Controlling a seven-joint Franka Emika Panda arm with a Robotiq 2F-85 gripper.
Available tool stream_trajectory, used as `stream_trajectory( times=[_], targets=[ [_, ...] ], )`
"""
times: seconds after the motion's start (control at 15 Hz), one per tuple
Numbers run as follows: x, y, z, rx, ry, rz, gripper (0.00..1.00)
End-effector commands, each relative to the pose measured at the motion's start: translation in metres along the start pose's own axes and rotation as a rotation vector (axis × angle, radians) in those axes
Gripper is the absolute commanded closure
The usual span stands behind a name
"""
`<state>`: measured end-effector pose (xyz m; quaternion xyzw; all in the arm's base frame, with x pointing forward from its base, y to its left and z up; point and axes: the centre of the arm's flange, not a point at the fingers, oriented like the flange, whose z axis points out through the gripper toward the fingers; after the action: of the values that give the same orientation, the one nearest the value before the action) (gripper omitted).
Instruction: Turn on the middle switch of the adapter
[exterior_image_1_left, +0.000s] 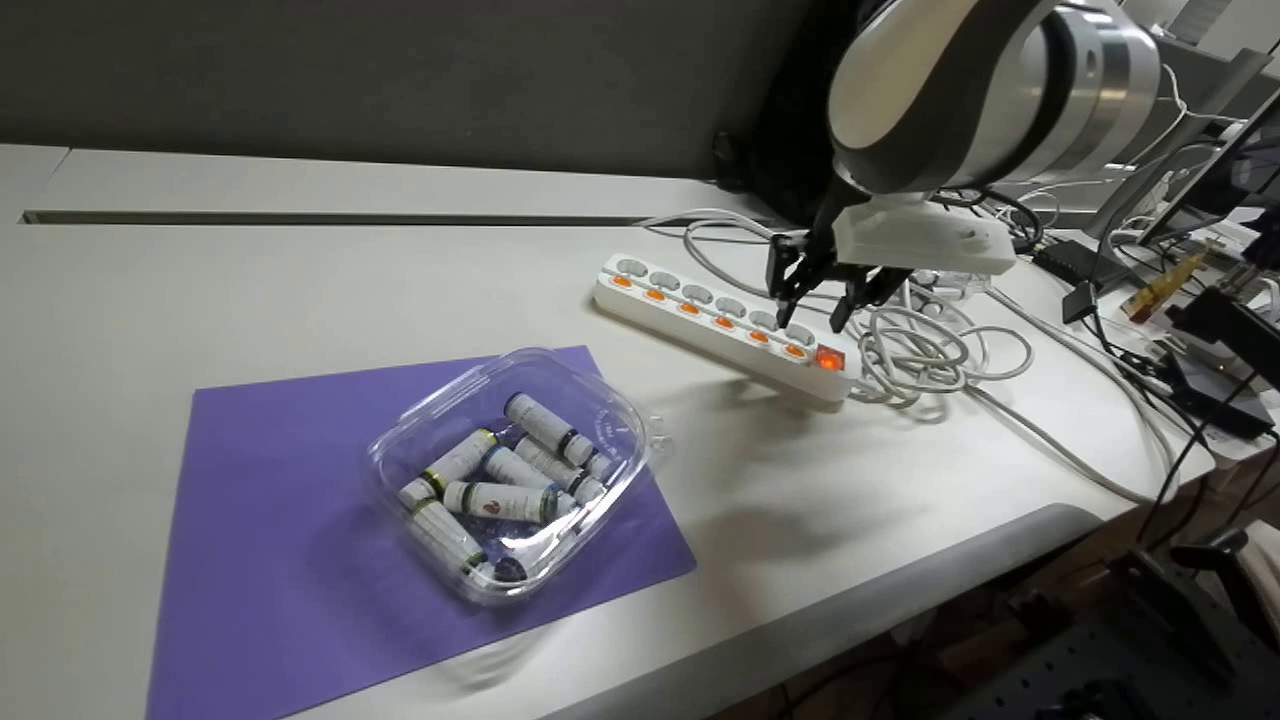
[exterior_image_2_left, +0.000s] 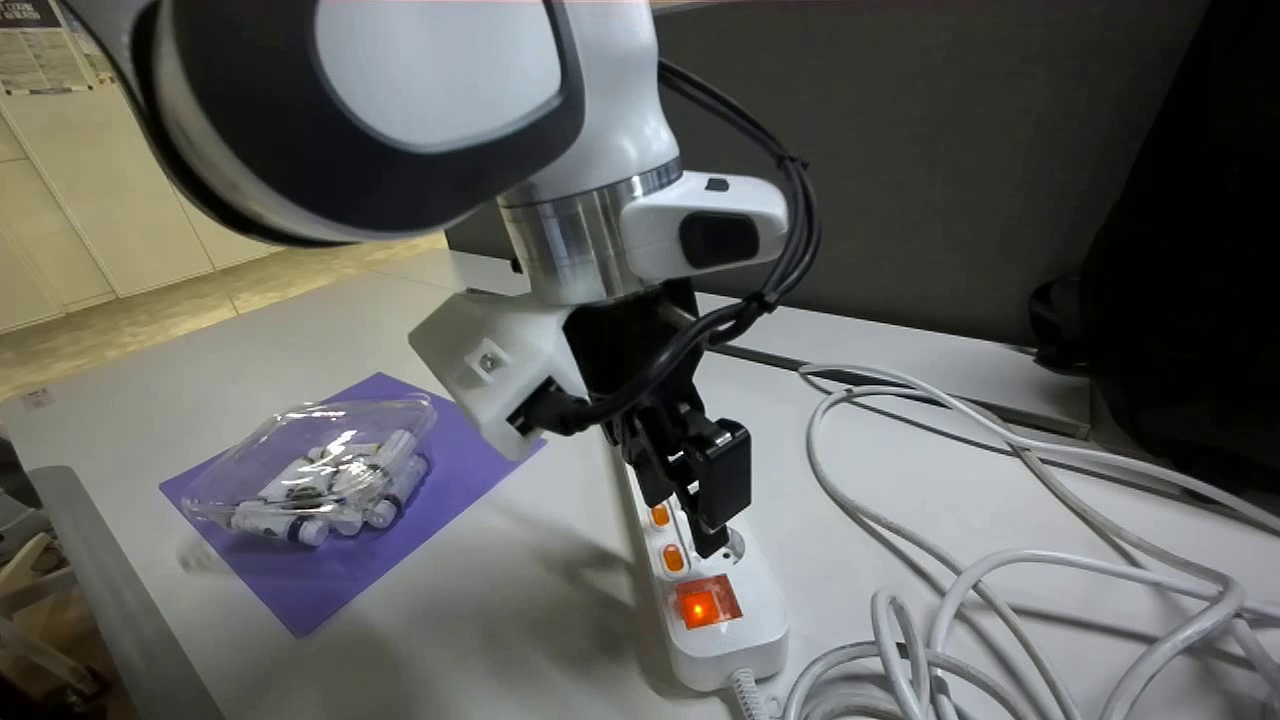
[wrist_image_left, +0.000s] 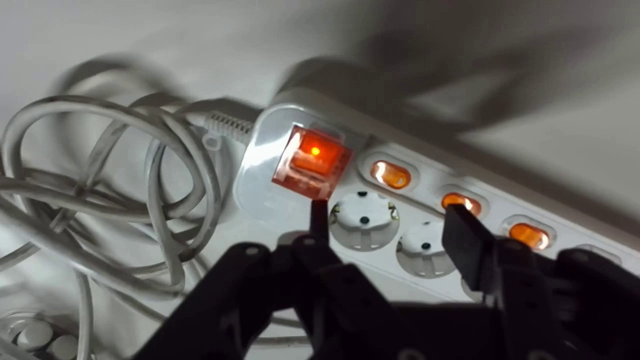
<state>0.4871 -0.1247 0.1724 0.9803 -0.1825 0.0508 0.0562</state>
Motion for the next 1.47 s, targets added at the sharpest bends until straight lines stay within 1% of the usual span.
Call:
stream_trajectory(
  times=[0.0,0.13,0.2,0.27,0.33,0.47,0.6,0.67,0.73,0.87,1.13,1.4],
  targets=[
    [0.020,-0.018,0.008,0.009,0.029,0.127,0.68],
    [0.027,-0.025,0.007,0.028,0.055,0.196,0.81],
    [0.030,-0.028,0.006,0.042,0.066,0.232,0.90],
    [0.033,-0.032,0.005,0.055,0.070,0.265,0.95],
    [0.035,-0.036,0.002,0.069,0.065,0.293,0.99],
    [0.036,-0.045,-0.004,0.074,0.042,0.330,1.00],
    [0.036,-0.053,-0.010,0.051,-0.007,0.342,1.00],
    [0.038,-0.055,-0.011,0.027,-0.025,0.343,1.00],
    [0.029,-0.046,0.000,0.056,0.002,0.299,1.00],
    [0.028,-0.050,0.000,0.054,-0.003,0.293,0.99],
    [0.027,-0.047,0.001,0.053,-0.006,0.296,1.00],
    [0.025,-0.057,0.001,0.113,0.022,0.288,1.00]
  ],
)
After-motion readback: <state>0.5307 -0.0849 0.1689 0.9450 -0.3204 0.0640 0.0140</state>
